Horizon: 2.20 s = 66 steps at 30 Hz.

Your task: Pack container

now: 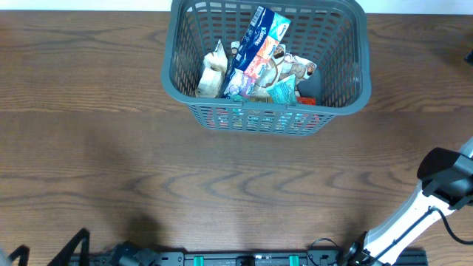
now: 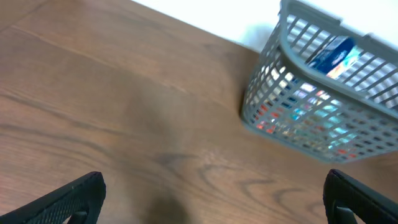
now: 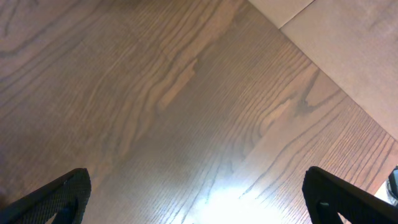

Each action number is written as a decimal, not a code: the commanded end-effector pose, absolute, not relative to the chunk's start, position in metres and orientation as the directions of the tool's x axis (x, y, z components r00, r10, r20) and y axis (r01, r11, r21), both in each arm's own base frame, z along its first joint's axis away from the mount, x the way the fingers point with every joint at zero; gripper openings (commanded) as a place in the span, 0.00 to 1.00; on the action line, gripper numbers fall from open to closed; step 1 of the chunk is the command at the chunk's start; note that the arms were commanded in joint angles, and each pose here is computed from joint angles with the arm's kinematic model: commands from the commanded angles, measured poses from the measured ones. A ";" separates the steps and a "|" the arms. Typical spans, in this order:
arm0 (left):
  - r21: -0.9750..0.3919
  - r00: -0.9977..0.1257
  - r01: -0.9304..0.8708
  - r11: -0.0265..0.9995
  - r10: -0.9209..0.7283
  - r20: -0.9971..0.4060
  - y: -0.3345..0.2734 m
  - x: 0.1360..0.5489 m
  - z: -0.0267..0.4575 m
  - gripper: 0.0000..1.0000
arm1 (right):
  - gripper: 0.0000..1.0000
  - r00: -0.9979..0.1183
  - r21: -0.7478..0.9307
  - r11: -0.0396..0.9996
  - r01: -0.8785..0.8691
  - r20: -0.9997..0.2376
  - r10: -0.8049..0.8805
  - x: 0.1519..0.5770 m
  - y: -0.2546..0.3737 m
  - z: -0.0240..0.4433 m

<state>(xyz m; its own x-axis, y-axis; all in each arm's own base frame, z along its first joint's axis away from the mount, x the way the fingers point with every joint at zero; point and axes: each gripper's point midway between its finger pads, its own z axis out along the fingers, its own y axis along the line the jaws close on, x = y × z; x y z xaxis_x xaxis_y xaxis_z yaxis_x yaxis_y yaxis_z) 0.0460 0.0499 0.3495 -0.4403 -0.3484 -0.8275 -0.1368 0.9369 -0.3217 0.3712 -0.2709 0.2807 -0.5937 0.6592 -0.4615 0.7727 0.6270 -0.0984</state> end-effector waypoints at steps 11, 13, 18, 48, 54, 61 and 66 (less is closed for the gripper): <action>-0.095 -0.318 -0.030 0.995 -0.100 -0.943 0.040 0.084 0.367 0.99 | 0.99 -0.583 -0.099 0.614 0.783 -0.463 0.668 0.369 -0.272 0.281; -0.040 -0.325 -0.013 0.999 -0.042 -0.945 0.033 0.099 0.360 0.99 | 0.99 -0.583 -0.100 0.614 0.783 -0.463 0.668 0.369 -0.272 0.281; 0.017 -0.335 -0.067 0.998 -0.006 -0.942 0.022 0.136 0.336 0.99 | 0.99 -0.583 -0.100 0.614 0.783 -0.463 0.668 0.369 -0.272 0.281; 0.089 -0.198 -0.026 0.996 0.082 -0.977 0.013 0.219 0.186 0.99 | 0.99 -0.583 -0.099 0.614 0.783 -0.463 0.668 0.369 -0.272 0.281; 0.038 -0.199 -0.032 0.999 0.030 -0.980 0.013 0.227 0.167 0.99 | 0.99 -0.583 -0.099 0.614 0.783 -0.463 0.668 0.369 -0.272 0.281; -0.032 -0.227 -0.046 0.998 -0.042 -0.973 0.014 0.232 0.144 0.99 | 0.99 -0.583 -0.100 0.614 0.783 -0.463 0.668 0.369 -0.272 0.281; -0.040 -0.254 -0.049 0.998 -0.051 -0.966 0.014 0.232 0.131 0.99 | 0.99 -0.583 -0.099 0.614 0.783 -0.463 0.668 0.369 -0.272 0.281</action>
